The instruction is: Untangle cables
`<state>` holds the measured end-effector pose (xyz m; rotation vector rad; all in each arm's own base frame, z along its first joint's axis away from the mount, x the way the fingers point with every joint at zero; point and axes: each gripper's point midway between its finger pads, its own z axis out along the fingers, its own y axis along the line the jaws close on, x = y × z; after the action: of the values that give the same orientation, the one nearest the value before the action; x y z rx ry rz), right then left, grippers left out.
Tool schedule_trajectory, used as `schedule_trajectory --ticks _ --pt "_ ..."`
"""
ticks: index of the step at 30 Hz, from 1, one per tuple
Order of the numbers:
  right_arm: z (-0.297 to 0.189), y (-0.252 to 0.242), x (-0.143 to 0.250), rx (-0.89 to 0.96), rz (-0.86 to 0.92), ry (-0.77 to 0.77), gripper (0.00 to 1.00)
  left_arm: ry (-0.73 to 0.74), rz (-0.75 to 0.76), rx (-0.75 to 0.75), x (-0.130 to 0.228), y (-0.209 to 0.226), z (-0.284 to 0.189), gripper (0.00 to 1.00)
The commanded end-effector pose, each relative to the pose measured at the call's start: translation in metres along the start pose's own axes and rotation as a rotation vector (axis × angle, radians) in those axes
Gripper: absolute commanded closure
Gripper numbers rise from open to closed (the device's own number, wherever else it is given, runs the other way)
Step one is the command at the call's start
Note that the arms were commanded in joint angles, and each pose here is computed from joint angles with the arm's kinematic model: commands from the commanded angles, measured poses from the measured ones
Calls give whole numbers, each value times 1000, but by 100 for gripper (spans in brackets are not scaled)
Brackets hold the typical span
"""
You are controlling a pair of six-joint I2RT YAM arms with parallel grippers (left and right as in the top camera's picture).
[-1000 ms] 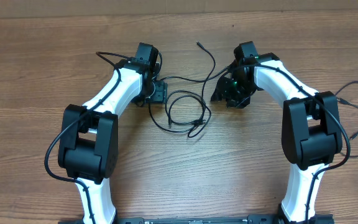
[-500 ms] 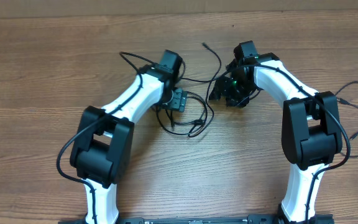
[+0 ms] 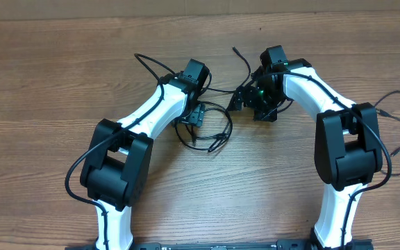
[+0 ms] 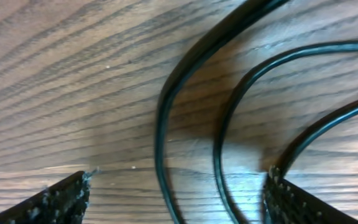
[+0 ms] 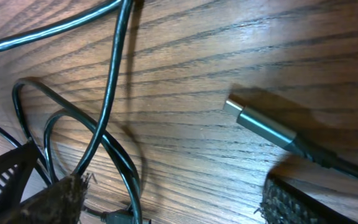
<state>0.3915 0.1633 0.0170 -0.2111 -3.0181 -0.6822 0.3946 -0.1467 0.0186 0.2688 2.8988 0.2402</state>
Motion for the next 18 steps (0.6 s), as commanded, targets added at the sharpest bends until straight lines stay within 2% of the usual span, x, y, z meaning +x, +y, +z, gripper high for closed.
schedule_trajectory --ticks 1,7,11,15,18 --pt "11 -16 7 62 21 27 7 44 47 -53 9 9 16 9" --pt "11 -17 10 66 26 38 1 104 39 -125 21 28 29 9" --pt "9 -15 -2 66 8 -9 15 178 -36 -149 35 44 43 9" --pt "-13 -2 -16 56 3 -38 15 256 -118 -159 50 63 58 6" --pt "-33 12 -26 46 -8 -62 15 324 -172 -109 62 70 71 3"
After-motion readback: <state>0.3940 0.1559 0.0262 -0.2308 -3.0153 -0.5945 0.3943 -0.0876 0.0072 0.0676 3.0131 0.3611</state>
